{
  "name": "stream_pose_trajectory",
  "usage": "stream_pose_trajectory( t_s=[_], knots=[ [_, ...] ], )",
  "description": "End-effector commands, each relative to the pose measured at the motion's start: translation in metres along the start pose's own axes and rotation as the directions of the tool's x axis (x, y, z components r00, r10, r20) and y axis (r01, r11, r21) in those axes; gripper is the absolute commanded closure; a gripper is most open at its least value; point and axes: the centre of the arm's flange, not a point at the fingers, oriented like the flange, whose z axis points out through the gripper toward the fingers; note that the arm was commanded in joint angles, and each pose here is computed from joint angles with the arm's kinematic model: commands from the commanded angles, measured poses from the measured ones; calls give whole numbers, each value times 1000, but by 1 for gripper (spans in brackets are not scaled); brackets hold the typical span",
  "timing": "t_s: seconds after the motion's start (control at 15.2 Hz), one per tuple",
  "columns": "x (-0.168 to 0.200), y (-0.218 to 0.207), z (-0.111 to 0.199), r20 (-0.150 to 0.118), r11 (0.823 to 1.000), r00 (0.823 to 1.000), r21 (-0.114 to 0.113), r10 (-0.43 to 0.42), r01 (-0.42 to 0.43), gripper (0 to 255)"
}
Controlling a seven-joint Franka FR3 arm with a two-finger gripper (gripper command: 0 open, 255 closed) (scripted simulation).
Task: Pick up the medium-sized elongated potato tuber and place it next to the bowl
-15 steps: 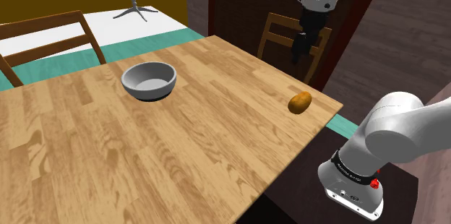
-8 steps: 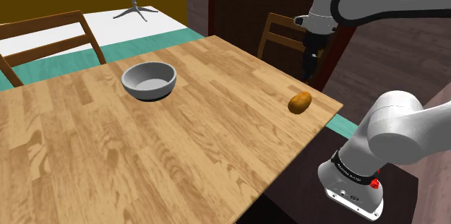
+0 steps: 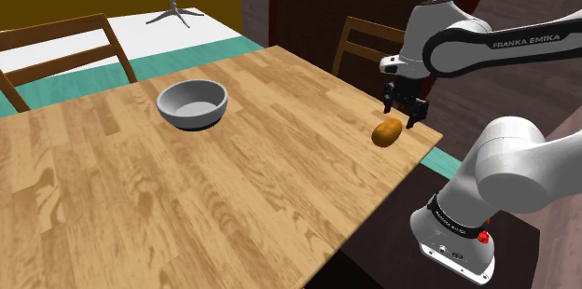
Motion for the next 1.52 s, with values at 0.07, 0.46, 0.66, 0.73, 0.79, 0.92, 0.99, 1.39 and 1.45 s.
stream_pose_trajectory(
  t_s=[0.07, 0.46, 0.66, 0.73, 0.79, 0.92, 0.99, 1.39, 1.45],
  knots=[
    [-8, 3, 11, 1, 966, 967, -59, -253, 253, 0],
    [-8, 5, 43, 1, 966, 967, -59, -253, 253, 0],
    [-8, 5, 51, 1, 966, 967, -59, -253, 253, 0],
    [-8, 5, 51, 1, 966, 967, -59, -253, 253, 0],
    [-8, 5, 51, 1, 966, 967, -59, -253, 253, 0],
    [-8, 5, 51, 1, 966, 967, -59, -253, 253, 0],
    [-8, 5, 51, 1, 966, 967, -59, -253, 253, 0],
    [-8, 5, 51, 1, 966, 967, -59, -253, 253, 255],
    [-8, 5, 51, 1, 966, 967, -59, -253, 253, 255]
  ],
)
